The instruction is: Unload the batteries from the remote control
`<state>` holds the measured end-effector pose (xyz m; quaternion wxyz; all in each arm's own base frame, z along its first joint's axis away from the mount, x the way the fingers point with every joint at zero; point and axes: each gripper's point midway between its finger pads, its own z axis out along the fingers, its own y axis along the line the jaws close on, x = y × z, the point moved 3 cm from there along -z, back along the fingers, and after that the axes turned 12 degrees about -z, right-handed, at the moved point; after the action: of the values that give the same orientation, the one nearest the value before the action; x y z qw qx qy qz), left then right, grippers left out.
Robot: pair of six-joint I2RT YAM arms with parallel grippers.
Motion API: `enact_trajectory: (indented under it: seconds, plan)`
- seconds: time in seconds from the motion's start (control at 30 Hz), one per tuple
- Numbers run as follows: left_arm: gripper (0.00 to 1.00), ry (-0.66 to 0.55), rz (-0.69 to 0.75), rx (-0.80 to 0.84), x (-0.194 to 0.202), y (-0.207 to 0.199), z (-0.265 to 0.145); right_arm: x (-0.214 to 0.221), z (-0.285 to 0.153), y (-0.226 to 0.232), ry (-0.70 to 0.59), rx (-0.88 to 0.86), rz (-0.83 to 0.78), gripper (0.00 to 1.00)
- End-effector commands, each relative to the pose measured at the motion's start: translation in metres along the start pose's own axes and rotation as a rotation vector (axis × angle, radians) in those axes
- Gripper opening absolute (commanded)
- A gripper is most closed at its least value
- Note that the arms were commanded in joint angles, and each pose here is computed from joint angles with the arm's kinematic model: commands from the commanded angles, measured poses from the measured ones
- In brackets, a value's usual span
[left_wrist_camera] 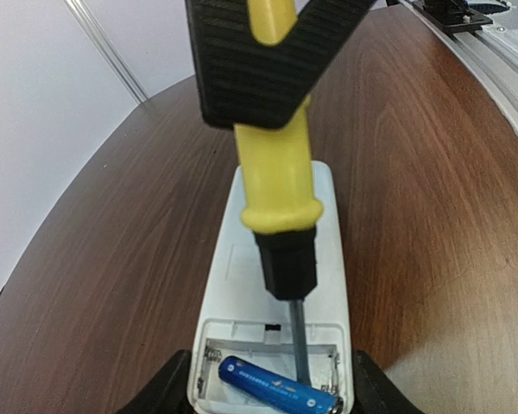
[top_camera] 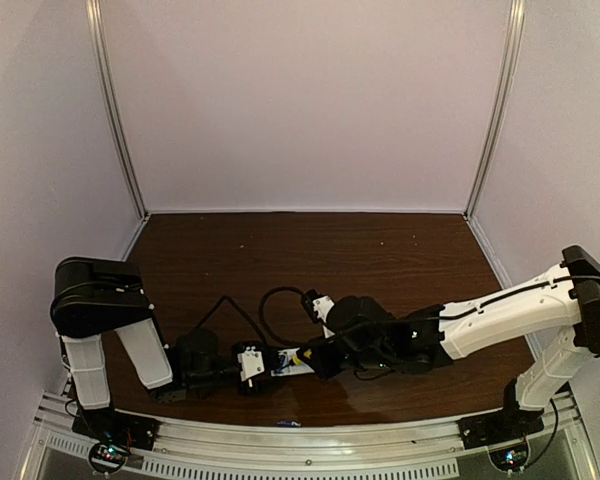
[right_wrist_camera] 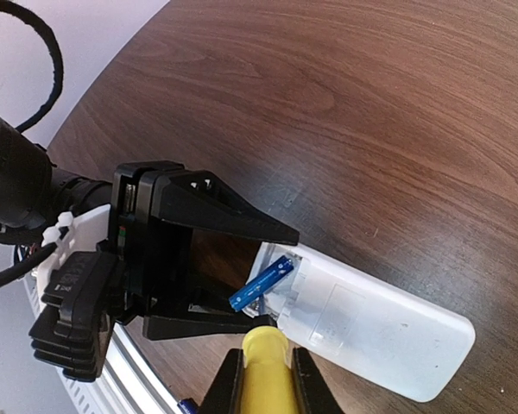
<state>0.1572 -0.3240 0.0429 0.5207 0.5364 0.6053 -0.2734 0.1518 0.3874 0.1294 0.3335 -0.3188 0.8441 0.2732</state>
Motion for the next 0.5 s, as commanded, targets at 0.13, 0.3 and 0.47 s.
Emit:
enact_trajectory:
  seconds: [0.13,0.3,0.47]
  plan:
    - [0.0,-0.309,0.078,-0.068,-0.065,0.012,-0.011,0.019,-0.001,-0.043,0.074,0.274,-0.005,0.0]
    - [0.0,-0.309,0.078,-0.07,-0.065,0.013,-0.011,0.016,-0.005,-0.041,0.067,0.29,-0.008,0.0]
    - [0.0,-0.311,0.077,-0.066,-0.065,0.012,-0.011,0.012,-0.008,-0.037,0.042,0.291,-0.012,0.0]
